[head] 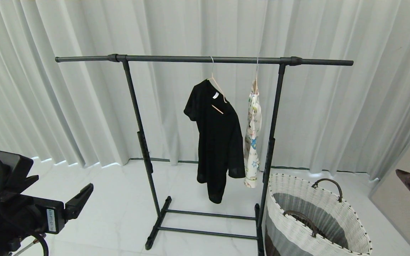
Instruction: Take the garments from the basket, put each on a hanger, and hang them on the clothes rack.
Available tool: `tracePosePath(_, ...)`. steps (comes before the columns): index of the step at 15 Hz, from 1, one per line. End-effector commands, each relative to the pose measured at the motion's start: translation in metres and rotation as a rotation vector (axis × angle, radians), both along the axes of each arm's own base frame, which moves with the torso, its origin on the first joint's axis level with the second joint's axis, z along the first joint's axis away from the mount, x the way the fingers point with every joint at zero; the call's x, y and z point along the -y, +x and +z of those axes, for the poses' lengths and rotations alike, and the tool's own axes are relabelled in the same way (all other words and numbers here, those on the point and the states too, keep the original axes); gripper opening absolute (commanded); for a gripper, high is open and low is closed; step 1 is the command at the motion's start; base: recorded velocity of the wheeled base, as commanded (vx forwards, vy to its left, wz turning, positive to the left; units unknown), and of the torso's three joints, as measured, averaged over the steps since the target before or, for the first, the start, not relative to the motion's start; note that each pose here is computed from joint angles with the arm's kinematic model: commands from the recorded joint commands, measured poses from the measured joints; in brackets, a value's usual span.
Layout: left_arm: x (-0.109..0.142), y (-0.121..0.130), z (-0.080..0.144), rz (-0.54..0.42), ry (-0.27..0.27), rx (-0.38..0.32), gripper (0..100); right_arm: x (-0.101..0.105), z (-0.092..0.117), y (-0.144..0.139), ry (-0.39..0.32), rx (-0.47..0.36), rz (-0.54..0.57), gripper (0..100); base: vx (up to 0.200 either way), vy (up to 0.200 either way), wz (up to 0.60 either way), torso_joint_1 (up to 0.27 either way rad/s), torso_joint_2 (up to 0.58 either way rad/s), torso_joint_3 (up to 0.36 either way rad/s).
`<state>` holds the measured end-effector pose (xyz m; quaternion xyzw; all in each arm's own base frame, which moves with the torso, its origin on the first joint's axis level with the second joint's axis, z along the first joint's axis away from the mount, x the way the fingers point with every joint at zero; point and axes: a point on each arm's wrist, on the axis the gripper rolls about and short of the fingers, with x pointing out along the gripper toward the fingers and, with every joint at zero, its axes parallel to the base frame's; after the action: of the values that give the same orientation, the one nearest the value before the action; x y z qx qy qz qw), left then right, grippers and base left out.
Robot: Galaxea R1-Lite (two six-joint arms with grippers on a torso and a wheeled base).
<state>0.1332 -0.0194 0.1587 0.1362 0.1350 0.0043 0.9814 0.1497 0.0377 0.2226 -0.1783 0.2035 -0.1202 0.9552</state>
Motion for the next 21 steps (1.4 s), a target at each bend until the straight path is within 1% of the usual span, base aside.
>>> tracePosePath(1,-0.001,-0.004,-0.005,0.001,0.002,-0.011,100,0.001,-0.004,-0.001,-0.005,-0.011,-0.002,100,0.000,0.000,0.00,-0.217,0.51,0.286)
tracePosePath(5,-0.004,-0.021,-0.016,0.004,0.005,-0.020,100,0.011,-0.024,-0.015,-0.014,-0.049,-0.043,100,0.000,0.000,0.00,-0.209,0.48,0.276)
tracePosePath(7,-0.005,-0.026,-0.024,0.009,0.006,-0.041,100,0.018,-0.039,-0.020,0.003,-0.066,-0.094,100,0.000,0.000,0.00,-0.190,0.48,0.286)
tracePosePath(10,-0.007,-0.031,-0.029,0.023,0.006,-0.055,100,0.026,-0.051,-0.031,0.013,-0.072,-0.137,100,0.000,0.000,0.00,-0.173,0.46,0.295)
tracePosePath(12,-0.011,-0.034,-0.037,0.055,0.010,-0.083,100,0.030,-0.061,-0.038,0.010,-0.089,-0.158,100,0.000,0.000,0.00,-0.166,0.46,0.303)
tracePosePath(13,-0.015,-0.039,-0.042,0.095,0.010,-0.093,100,0.032,-0.066,-0.044,0.013,-0.078,-0.167,100,0.000,0.000,0.00,-0.144,0.45,0.310)
tracePosePath(15,-0.021,-0.050,-0.050,0.149,0.006,-0.091,100,0.037,-0.075,-0.056,0.018,-0.071,-0.203,100,0.000,0.000,0.00,-0.107,0.35,0.237)
tracePosePath(16,-0.023,-0.055,-0.047,0.180,-0.006,-0.061,100,0.040,-0.078,-0.063,0.026,-0.056,-0.223,100,0.000,0.000,0.00,-0.051,0.13,0.100)
tracePosePath(17,-0.026,-0.059,-0.045,0.222,-0.049,-0.023,100,0.043,-0.083,-0.073,0.048,-0.028,-0.264,100,0.000,0.000,0.00,-0.027,0.09,0.046)
tracePosePath(18,-0.028,-0.065,-0.042,0.262,-0.087,0.031,100,0.047,-0.089,-0.088,0.076,0.020,-0.302,100,0.000,0.000,0.00,-0.012,0.05,0.041)
tracePosePath(19,-0.028,-0.069,-0.039,0.284,-0.097,0.068,100,0.048,-0.093,-0.097,0.088,0.051,-0.312,100,0.000,0.000,0.00,0.000,0.00,0.000)
tracePosePath(20,-0.029,-0.079,-0.037,0.320,-0.098,0.128,100,0.049,-0.103,-0.116,0.103,0.125,-0.315,100,0.000,0.000,0.00,0.000,0.00,0.000)
tracePosePath(21,-0.028,-0.094,-0.036,0.318,-0.096,0.195,100,0.050,-0.116,-0.141,0.119,0.255,-0.302,100,0.000,0.000,0.00,0.000,0.00,0.000)
